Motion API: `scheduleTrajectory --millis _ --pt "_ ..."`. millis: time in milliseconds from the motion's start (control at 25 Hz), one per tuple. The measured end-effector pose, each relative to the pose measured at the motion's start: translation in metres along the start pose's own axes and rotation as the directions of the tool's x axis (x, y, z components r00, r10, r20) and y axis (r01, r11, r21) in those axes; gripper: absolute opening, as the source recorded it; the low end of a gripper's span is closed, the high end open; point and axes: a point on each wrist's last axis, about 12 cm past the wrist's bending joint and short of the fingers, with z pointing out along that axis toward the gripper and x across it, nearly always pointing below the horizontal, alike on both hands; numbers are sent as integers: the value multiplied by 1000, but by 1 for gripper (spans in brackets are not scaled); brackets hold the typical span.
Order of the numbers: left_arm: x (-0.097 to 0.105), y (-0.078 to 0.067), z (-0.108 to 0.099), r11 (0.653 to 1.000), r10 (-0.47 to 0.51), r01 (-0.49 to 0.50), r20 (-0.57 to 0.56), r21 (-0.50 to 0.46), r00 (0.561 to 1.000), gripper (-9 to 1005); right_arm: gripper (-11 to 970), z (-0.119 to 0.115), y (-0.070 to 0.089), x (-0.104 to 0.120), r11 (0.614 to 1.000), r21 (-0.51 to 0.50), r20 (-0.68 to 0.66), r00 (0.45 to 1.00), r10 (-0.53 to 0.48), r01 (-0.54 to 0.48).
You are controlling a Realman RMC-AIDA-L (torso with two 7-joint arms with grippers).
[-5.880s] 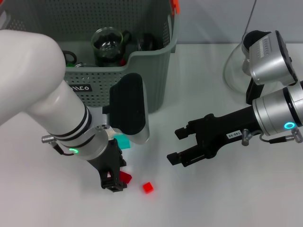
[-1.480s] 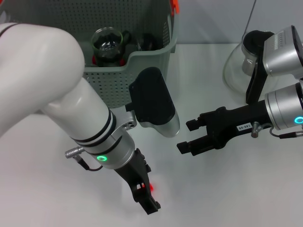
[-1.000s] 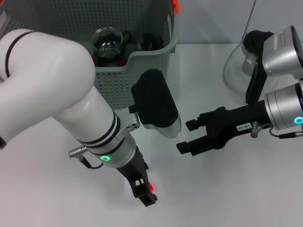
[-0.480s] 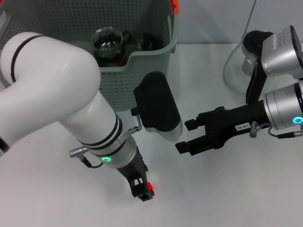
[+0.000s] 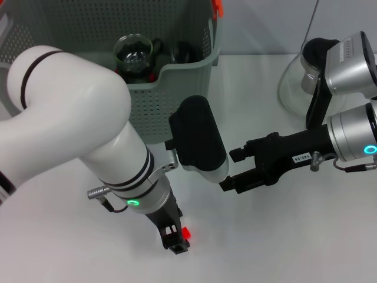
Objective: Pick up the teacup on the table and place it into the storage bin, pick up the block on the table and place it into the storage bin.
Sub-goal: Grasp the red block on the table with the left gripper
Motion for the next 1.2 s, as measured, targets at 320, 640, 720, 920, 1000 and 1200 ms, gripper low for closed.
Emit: scheduleTrajectory --millis 320,640,720,920,1000,1200 --pt "-1 0 1 1000 3 -3 3 -11 1000 591 881 1 0 -2 1000 3 3 1000 -3 3" --pt "-1 -1 3 1000 6 -6 -3 -13 1000 405 881 1 -1 -2 1000 10 4 1000 -3 3" --pt "-1 -2 4 1000 11 -11 -8 -12 1000 392 881 1 -1 -2 1000 11 5 1000 -3 3" --pt "-2 -4 4 1000 20 -20 -14 -14 1000 361 881 0 -1 -2 1000 12 5 1000 -3 3" --pt "-3 -4 4 1000 24 -24 -21 -20 1000 361 880 0 -1 -2 1000 12 5 1000 -3 3" --pt "-3 -5 5 999 31 -32 -31 -23 999 356 880 0 -1 -2 1000 12 7 1000 -2 2"
